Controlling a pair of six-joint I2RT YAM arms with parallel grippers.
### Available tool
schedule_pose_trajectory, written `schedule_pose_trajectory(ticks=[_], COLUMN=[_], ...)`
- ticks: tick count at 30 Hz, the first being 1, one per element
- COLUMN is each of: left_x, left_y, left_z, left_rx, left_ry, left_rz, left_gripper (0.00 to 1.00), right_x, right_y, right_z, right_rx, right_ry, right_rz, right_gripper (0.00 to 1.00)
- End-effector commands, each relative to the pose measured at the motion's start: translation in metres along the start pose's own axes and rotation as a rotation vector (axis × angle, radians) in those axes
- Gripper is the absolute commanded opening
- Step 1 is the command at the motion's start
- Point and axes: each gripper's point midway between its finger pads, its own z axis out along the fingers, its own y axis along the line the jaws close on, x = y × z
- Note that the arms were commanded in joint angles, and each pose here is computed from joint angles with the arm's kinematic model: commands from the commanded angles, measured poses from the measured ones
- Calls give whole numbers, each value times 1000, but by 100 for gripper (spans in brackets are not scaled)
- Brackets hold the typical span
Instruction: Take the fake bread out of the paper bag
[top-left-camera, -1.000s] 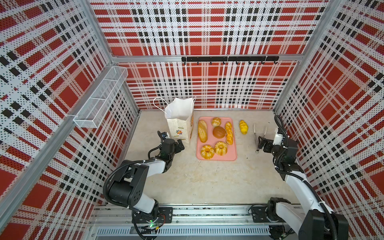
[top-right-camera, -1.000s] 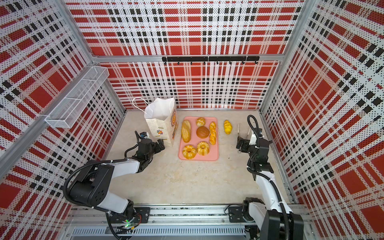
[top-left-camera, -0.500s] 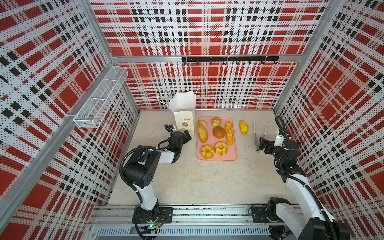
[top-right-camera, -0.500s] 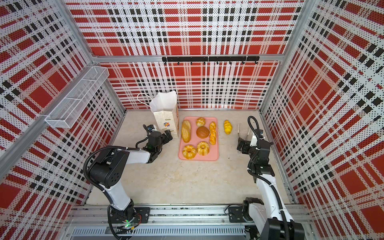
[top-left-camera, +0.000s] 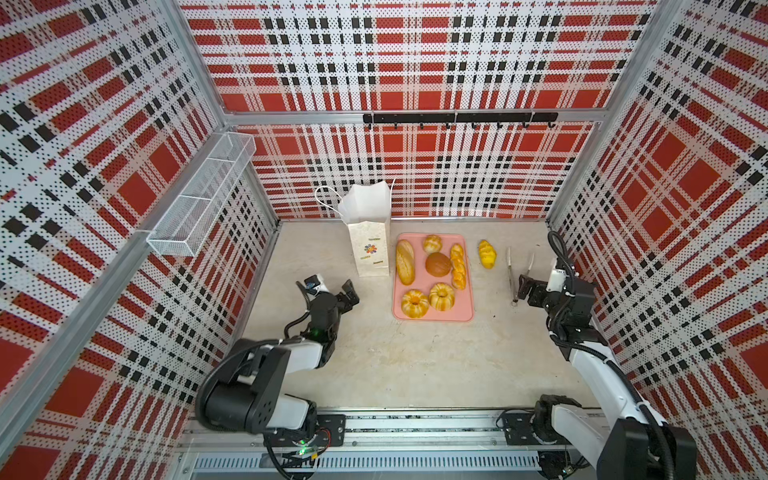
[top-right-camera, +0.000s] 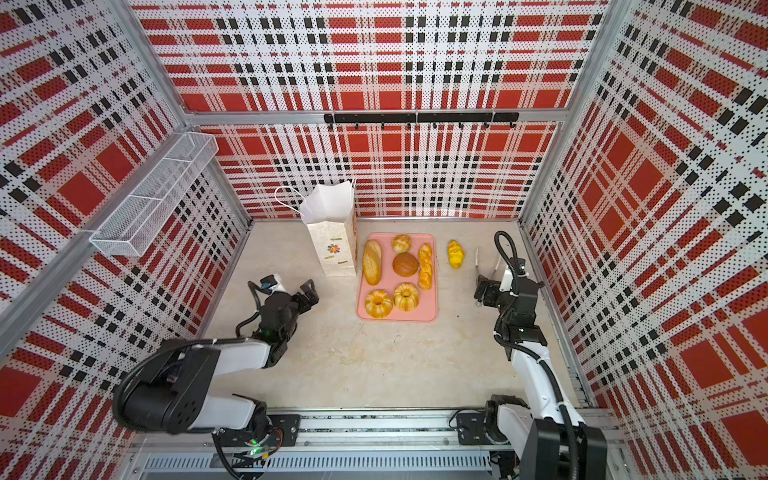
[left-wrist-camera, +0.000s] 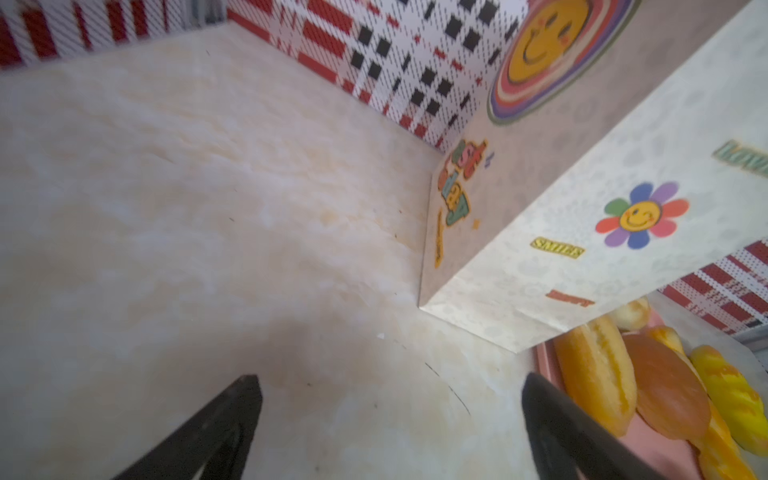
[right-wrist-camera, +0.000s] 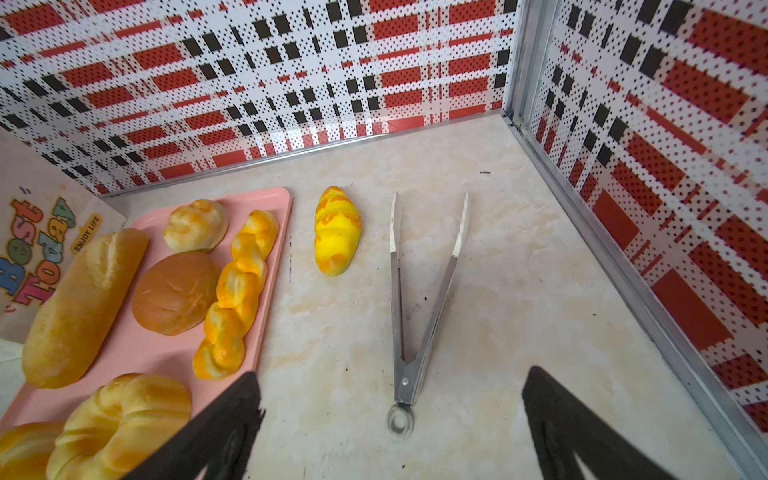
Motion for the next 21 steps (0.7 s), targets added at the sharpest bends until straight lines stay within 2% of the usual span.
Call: schedule_pose_trajectory(ticks=[1,3,6,9,10,13,16,21], left_x=[-48,-67,-96,-103,-101,-88,-72,-40], left_y=[-9,-3,23,51,57,62,47,20], left_z=[-18,-26,-32,-26,-23,-10,6,25], left_rx=[43,20,-33,-12,-3,12,105,243], left_ry=[-133,-145,-166,-122,-104,-59,-56,-61], left_rz=[106,171,203,203,216,319,343,389], left_gripper=[100,100,100,100,100,100,100,99], right_x=[1,7,23,32,34,22,24,37], right_y=[1,-4,-7,-3,-1,10,13,33], right_z=[17,28,43,55,57,61,67,55], right_rx=[-13,4,8,-24,-31,-54,-65,-157], right_ry=[-33,-47,-48,-61,-39,-121,-110,-273], right_rz=[-30,-20,-18,-8,-20,-71,-103,-186], right_gripper=[100,100,100,100,100,100,100,100])
